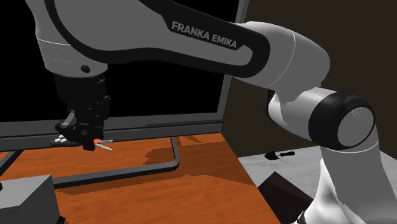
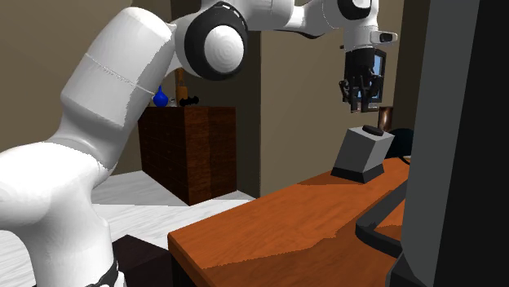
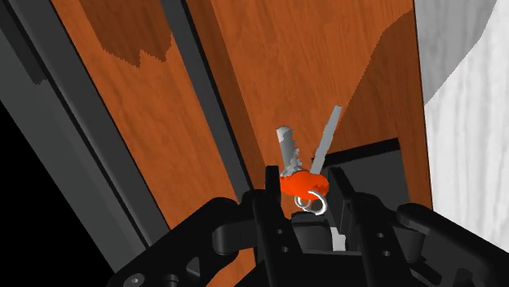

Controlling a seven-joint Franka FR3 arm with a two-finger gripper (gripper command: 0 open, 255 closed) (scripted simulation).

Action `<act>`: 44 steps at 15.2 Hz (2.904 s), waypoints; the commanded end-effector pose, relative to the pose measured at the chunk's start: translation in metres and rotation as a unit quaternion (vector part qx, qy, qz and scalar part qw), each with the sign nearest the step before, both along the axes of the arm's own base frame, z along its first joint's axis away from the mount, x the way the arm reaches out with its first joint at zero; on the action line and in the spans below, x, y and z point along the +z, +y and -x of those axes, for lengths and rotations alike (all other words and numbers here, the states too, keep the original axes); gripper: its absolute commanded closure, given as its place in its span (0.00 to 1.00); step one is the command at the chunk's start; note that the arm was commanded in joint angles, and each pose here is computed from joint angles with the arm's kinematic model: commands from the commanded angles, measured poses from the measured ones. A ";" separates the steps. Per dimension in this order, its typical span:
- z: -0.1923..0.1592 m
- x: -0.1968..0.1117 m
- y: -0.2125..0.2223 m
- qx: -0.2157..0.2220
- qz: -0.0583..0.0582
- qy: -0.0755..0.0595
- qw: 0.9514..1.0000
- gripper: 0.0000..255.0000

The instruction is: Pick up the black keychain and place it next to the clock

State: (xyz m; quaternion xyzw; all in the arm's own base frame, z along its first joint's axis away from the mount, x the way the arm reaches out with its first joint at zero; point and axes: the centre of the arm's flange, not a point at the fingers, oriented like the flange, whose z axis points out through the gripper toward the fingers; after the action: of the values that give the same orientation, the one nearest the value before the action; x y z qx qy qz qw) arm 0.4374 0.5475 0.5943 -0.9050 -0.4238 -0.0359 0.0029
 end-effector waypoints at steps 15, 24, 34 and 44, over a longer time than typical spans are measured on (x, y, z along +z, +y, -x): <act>0.001 -0.085 -0.001 0.000 0.000 0.000 1.000 1.00; 0.001 -0.132 -0.001 0.000 0.000 0.000 1.000 1.00; 0.001 -0.185 -0.001 0.000 0.000 0.000 1.000 1.00; 0.001 -0.238 -0.001 0.000 0.000 0.000 1.000 1.00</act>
State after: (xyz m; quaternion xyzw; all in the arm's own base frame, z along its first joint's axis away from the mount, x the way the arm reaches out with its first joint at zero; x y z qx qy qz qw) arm 0.4362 0.5469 0.3625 -0.9052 -0.4235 -0.0360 0.0029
